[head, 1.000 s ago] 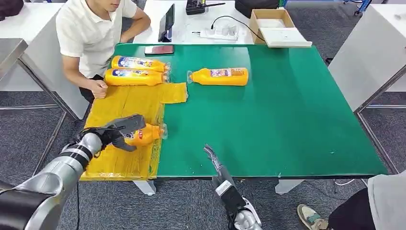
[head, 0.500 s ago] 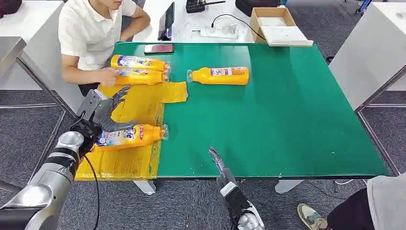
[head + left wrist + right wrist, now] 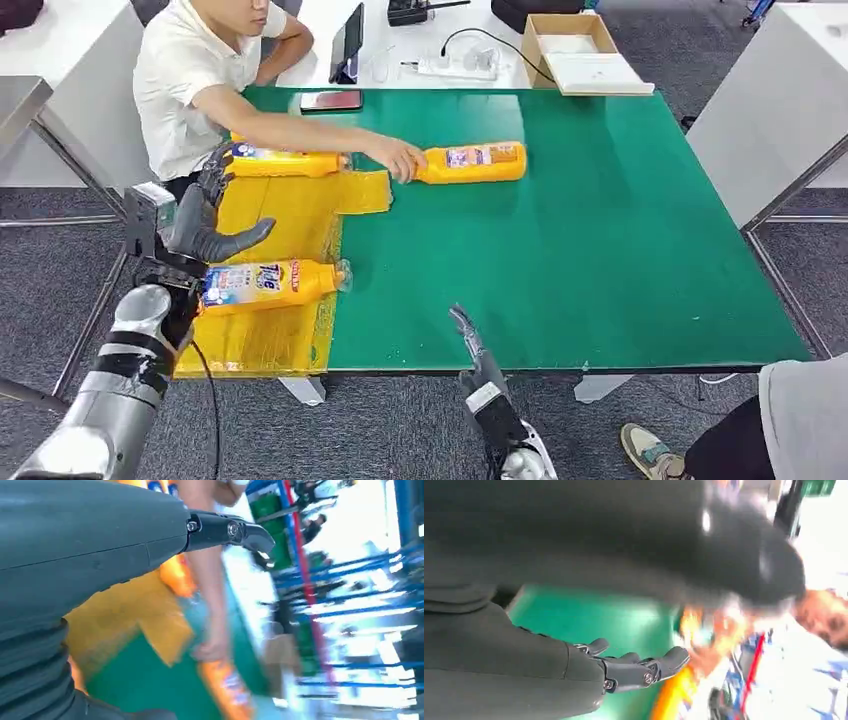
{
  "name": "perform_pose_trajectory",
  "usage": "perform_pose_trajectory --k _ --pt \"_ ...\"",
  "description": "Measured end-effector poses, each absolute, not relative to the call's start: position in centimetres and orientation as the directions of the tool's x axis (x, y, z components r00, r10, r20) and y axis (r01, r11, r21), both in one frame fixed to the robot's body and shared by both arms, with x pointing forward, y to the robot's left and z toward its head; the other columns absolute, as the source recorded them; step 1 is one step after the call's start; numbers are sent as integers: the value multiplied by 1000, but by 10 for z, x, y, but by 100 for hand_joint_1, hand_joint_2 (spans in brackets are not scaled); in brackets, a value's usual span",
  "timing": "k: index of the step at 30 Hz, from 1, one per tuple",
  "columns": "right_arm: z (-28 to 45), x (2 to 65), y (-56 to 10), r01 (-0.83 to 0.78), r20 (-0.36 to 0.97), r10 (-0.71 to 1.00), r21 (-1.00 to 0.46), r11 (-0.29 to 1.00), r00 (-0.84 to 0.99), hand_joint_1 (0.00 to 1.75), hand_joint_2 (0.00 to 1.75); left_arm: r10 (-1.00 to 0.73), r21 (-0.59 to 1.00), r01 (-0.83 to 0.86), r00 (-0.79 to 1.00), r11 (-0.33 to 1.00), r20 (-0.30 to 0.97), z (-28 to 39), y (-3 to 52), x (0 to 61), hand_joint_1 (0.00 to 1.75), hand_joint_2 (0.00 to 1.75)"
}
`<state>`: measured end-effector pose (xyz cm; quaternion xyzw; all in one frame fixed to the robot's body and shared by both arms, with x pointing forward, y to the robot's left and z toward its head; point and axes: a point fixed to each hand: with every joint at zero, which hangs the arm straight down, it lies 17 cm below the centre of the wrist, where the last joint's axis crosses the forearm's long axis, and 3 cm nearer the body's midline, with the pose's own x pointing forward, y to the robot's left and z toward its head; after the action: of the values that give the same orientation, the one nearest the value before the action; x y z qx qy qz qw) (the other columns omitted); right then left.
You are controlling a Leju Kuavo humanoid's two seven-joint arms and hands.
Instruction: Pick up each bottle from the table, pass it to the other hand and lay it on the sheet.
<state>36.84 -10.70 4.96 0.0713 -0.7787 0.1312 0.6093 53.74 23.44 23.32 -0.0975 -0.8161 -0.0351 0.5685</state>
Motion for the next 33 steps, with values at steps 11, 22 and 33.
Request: perform_pose_trajectory --k 11,22,33 --pt "79 385 -196 54 781 482 -505 862 -396 0 175 281 -198 243 -378 950 882 229 197 449 0 175" --pt "102 397 -271 260 550 763 -725 638 -340 0 175 218 -163 175 -367 971 904 193 181 397 0 175" --pt "54 441 -319 129 419 898 -891 435 -133 0 175 236 -175 202 -343 964 909 189 165 388 0 175"
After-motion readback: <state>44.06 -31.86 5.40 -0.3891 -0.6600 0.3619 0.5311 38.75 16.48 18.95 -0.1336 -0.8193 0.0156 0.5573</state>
